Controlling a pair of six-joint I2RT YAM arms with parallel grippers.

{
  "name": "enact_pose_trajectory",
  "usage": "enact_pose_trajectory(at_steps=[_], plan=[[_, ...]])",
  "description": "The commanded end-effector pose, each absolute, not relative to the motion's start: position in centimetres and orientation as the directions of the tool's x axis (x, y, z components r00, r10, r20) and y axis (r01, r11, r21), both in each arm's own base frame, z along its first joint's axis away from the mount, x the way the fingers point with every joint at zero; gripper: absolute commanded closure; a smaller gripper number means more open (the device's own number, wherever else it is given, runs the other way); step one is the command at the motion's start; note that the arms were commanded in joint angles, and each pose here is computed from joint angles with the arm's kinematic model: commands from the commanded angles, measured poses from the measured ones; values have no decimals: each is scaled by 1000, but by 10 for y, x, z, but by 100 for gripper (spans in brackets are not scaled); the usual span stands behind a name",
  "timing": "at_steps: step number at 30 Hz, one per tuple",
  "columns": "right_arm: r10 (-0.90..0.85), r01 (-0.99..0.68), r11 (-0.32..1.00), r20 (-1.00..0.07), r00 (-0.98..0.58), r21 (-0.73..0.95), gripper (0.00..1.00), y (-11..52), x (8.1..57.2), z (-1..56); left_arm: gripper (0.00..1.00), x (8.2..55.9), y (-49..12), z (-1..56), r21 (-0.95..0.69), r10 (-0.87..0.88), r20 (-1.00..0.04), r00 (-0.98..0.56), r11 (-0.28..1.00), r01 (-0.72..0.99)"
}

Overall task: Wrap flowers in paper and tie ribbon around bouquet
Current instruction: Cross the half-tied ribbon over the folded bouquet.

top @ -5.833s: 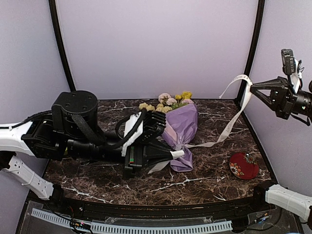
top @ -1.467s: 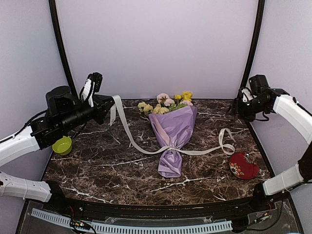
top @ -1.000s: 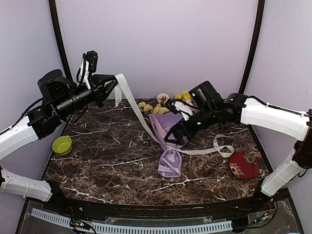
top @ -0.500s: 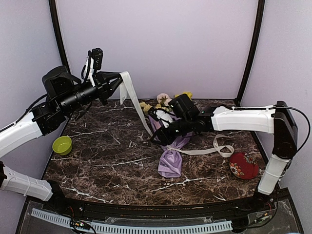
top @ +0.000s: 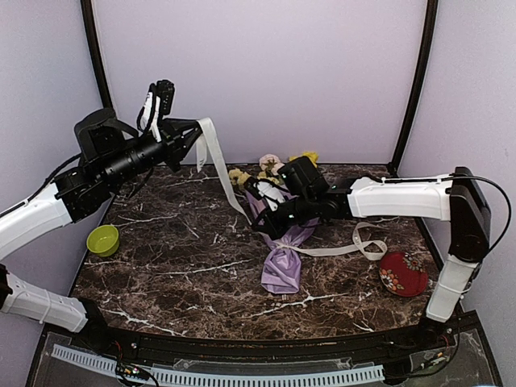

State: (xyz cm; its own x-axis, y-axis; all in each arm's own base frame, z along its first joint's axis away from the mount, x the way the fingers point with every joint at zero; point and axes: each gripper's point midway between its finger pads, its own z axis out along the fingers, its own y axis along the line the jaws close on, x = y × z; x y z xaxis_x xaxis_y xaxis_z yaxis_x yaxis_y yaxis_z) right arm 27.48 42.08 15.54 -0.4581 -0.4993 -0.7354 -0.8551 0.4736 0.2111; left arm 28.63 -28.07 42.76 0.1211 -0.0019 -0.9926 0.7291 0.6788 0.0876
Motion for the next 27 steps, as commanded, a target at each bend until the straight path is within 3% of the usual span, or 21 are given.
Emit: enact_pose_trajectory(at_steps=[1, 6, 11, 15, 19, 21, 27], plan=[[-481, -900, 377, -785, -391, 218, 100, 419, 258, 182, 100, 315, -262, 413, 89, 76, -996, 46, 794, 601], [-512, -926, 294, -779, -362, 237, 100, 412, 241, 181, 100, 356, -242, 319, 130, 247, -948, -200, 877, 463], [-517, -921, 288, -767, -380, 262, 100, 404, 238, 174, 100, 335, -255, 199, 52, 338, -851, -402, 816, 576], [-518, -915, 315, -762, -390, 254, 100, 403, 243, 170, 100, 319, -260, 189, -78, 235, -871, -432, 802, 592], [-519, -911, 339, -762, -388, 232, 94, 410, 254, 169, 100, 322, -261, 257, -75, 171, -923, -344, 799, 597], [-505, -912, 347, -775, -378, 218, 83, 414, 259, 174, 100, 318, -269, 317, -84, 117, -958, -263, 762, 642], [-435, -908, 378, -831, -347, 181, 21, 419, 271, 196, 100, 263, -298, 411, -19, 8, -1000, -29, 560, 829]])
